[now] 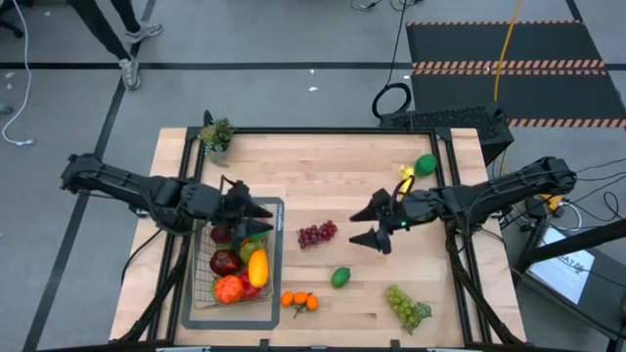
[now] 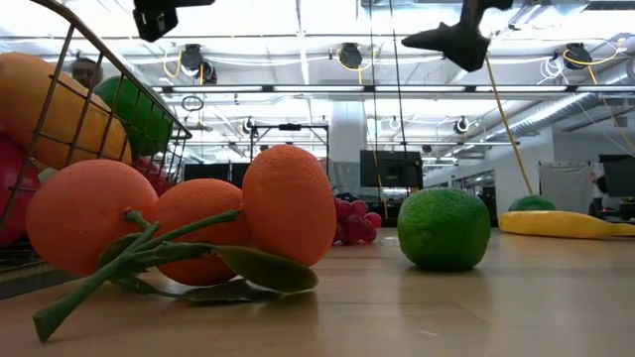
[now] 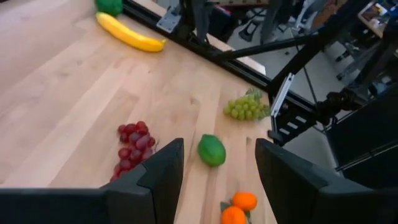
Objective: Build produce basket
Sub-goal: Put the top green lime into the wire basket
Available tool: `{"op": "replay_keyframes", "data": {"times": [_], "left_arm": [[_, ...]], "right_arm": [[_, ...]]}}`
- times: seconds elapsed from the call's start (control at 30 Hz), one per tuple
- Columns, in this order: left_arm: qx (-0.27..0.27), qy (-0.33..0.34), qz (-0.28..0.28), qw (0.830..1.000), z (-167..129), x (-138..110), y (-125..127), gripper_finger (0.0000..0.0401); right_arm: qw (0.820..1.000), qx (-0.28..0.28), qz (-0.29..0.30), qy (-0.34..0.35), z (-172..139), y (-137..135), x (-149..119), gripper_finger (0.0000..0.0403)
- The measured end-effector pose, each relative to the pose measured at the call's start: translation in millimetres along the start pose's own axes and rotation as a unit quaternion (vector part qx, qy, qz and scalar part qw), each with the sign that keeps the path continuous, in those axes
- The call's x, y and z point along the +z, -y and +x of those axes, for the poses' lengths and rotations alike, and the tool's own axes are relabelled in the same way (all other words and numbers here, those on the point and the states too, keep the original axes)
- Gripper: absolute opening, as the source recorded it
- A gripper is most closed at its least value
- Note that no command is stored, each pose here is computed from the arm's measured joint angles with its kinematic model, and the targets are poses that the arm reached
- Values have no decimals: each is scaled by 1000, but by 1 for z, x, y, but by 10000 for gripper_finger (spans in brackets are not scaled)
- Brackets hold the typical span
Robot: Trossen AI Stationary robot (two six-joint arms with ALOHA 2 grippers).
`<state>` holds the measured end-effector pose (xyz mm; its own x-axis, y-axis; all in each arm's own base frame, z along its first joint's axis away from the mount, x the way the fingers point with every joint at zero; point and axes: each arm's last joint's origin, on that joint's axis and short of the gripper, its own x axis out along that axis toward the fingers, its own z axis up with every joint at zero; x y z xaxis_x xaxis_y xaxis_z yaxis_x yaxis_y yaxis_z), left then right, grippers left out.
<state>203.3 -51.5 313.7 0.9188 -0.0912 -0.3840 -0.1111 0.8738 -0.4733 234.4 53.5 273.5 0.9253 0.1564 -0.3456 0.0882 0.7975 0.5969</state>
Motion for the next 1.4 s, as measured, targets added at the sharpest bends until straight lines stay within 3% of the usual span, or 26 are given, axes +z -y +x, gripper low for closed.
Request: {"op": "replay_keyframes", "data": {"times": [0.17, 0.3, 0.67, 1.03, 1.4], "left_arm": [[10, -14, -24, 1000, 15, 0, 3, 198], [16, -21, -22, 999, 27, 4, 8, 198], [36, -23, -51, 998, 49, 17, 21, 198], [70, 6, -60, 996, 53, 16, 31, 198], [106, 2, -27, 994, 54, 19, 19, 198]], "right_arm": [[994, 20, -95, -40, 5, 2, -6, 393], [988, 32, -127, -78, 17, 6, -14, 393], [989, -2, -96, -110, 29, 18, -20, 393], [989, -84, -34, -113, -16, 41, 1, 393], [983, -158, -48, -78, -49, 71, 22, 393]]}}
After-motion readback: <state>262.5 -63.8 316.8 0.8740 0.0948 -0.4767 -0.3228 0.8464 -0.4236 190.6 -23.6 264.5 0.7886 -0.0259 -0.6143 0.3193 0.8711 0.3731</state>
